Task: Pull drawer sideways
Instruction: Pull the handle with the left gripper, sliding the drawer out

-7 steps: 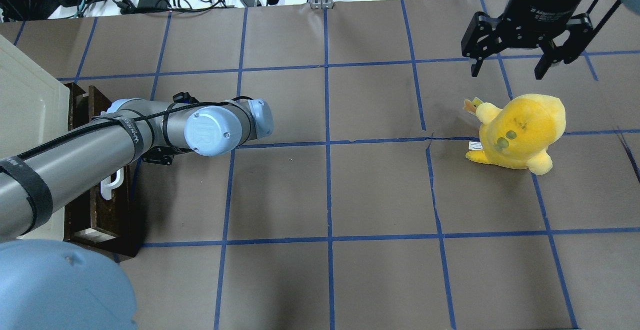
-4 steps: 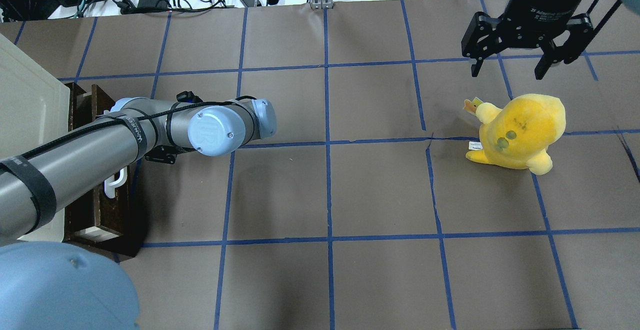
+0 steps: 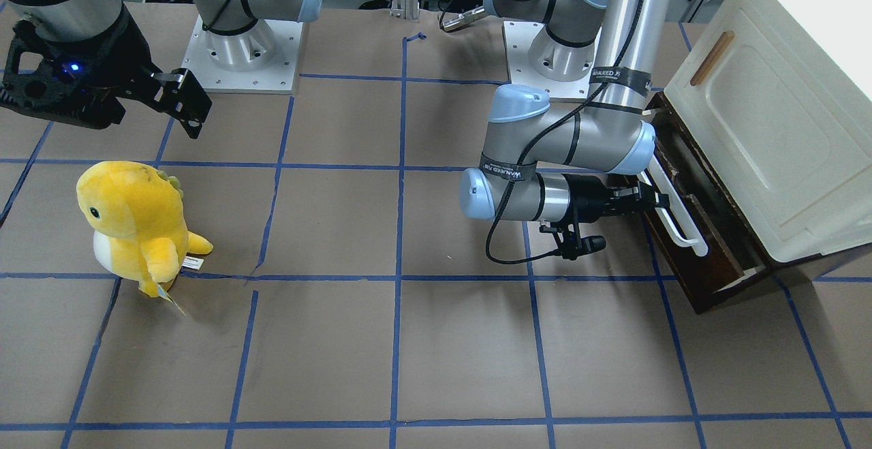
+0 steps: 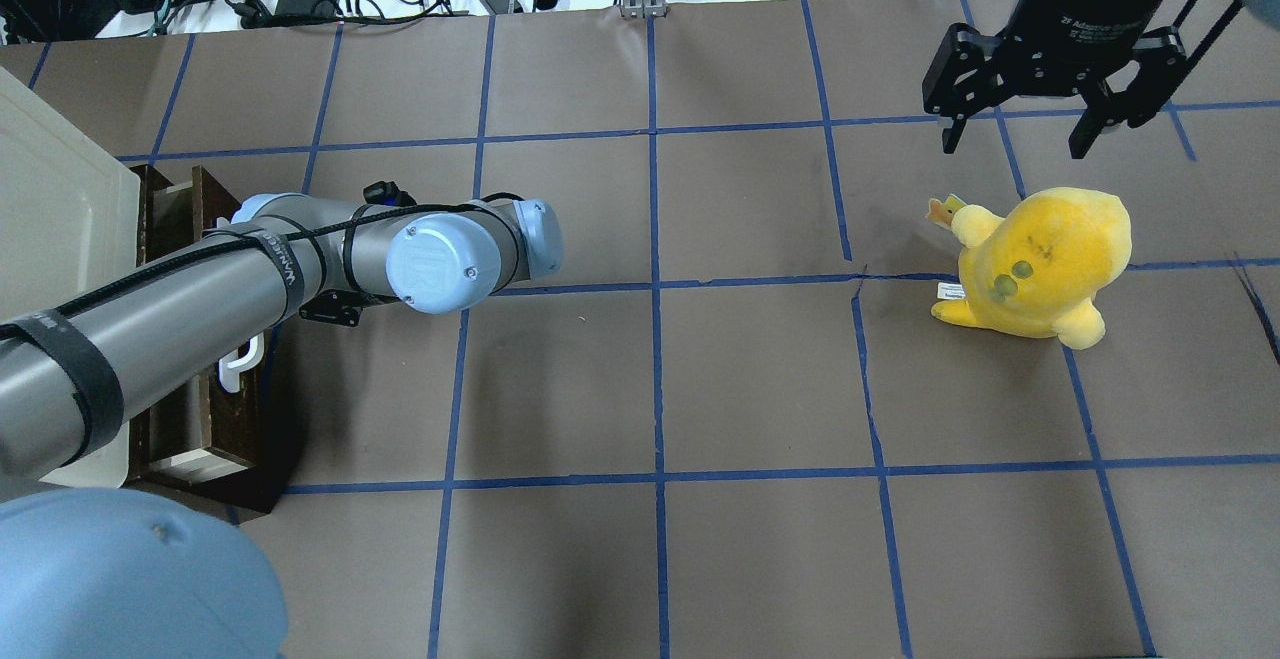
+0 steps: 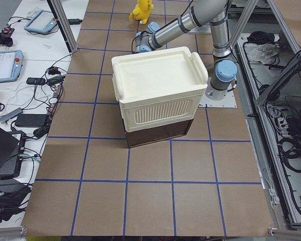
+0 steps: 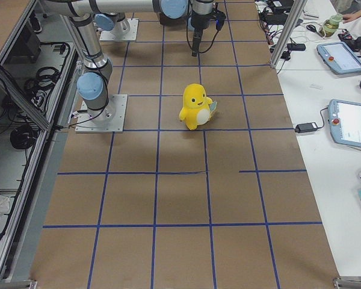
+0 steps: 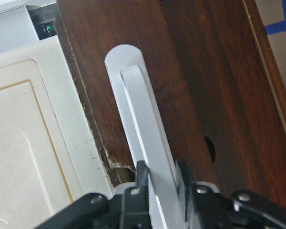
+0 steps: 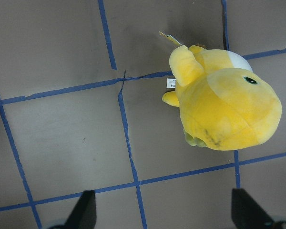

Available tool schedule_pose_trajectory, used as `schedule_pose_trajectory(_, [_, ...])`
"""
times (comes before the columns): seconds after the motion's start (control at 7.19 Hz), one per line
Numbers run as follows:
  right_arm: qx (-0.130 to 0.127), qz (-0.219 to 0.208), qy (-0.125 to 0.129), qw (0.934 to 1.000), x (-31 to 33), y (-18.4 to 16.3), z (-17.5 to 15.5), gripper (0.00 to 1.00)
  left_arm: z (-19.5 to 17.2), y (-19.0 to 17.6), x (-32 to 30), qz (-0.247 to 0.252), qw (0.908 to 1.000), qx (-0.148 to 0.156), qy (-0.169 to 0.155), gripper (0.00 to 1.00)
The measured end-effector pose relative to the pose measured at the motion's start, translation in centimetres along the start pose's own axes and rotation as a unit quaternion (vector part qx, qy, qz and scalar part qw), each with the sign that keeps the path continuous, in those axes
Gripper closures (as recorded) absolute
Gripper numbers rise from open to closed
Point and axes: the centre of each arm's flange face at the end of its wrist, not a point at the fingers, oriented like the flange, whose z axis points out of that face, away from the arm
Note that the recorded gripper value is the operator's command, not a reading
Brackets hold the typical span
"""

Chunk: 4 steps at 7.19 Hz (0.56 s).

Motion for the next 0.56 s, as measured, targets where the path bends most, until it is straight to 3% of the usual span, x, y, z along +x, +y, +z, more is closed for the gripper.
schedule_pose_trajectory(0.56, [0.000, 0.000, 0.000, 1.0000, 0.02, 0.00, 0.01, 0.00, -1.08, 0.04, 0.08, 0.003, 0.9999, 0.011, -0.003, 0.76])
